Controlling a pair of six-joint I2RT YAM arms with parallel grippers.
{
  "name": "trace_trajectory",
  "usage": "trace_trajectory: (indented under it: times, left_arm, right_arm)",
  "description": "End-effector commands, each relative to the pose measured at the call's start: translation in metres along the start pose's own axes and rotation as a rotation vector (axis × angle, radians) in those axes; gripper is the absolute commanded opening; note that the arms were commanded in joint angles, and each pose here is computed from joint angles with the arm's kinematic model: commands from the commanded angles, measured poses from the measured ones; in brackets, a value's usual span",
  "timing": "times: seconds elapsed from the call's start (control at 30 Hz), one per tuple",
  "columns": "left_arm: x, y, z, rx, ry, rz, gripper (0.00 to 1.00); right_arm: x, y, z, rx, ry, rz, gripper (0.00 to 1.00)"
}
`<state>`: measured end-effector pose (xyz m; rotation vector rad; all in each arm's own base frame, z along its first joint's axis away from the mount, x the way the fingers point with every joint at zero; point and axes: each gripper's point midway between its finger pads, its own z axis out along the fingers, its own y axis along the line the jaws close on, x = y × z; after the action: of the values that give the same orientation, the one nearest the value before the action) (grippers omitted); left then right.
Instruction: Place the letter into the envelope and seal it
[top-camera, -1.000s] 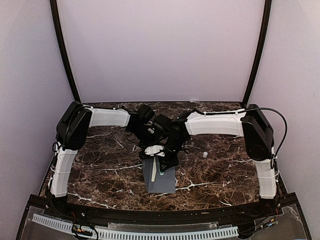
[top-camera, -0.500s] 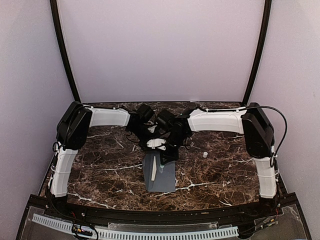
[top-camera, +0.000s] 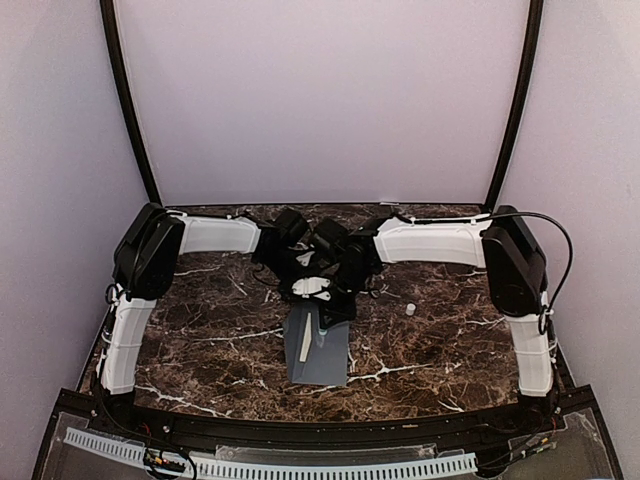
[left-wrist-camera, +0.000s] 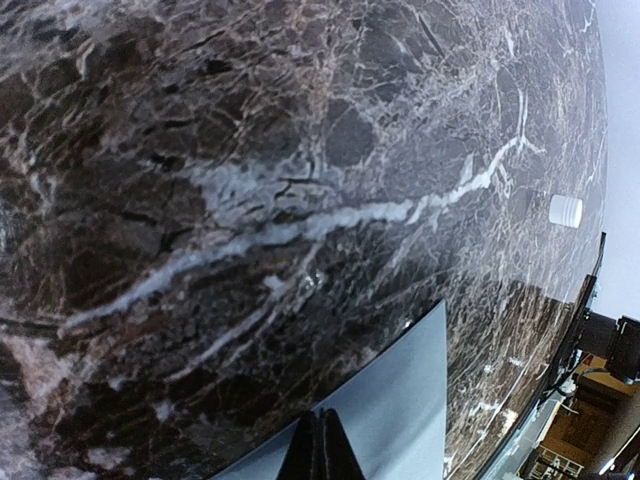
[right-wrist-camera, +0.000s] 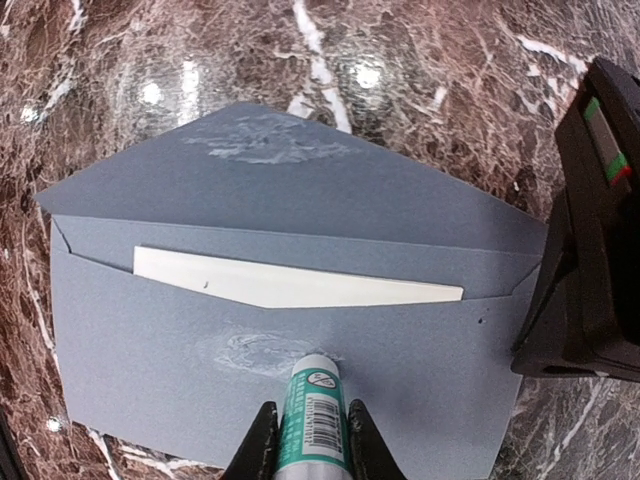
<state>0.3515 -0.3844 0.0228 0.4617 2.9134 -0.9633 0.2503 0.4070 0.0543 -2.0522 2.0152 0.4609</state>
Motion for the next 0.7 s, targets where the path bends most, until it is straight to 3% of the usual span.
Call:
trace_trajectory:
  times: [0.0,0.37,0.67]
  left_arm:
    - [0.022,0.027,0.016,-0.082,0.080,-0.046,0.00]
    - [0.023,0.029,0.018,-0.087,0.083,-0.049,0.00]
    - [0.023,0.028,0.018,-0.080,0.088,-0.049,0.00]
  right_arm:
    - [-0.001,0.032,0.006,-0.111,0.009,-0.036,0.00]
    - [-0.001,0.050,0.006,-0.167,0.010,-0.048,0.00]
    - [-0.006,0.011,0.008,0.015,0.027,-0.020,0.00]
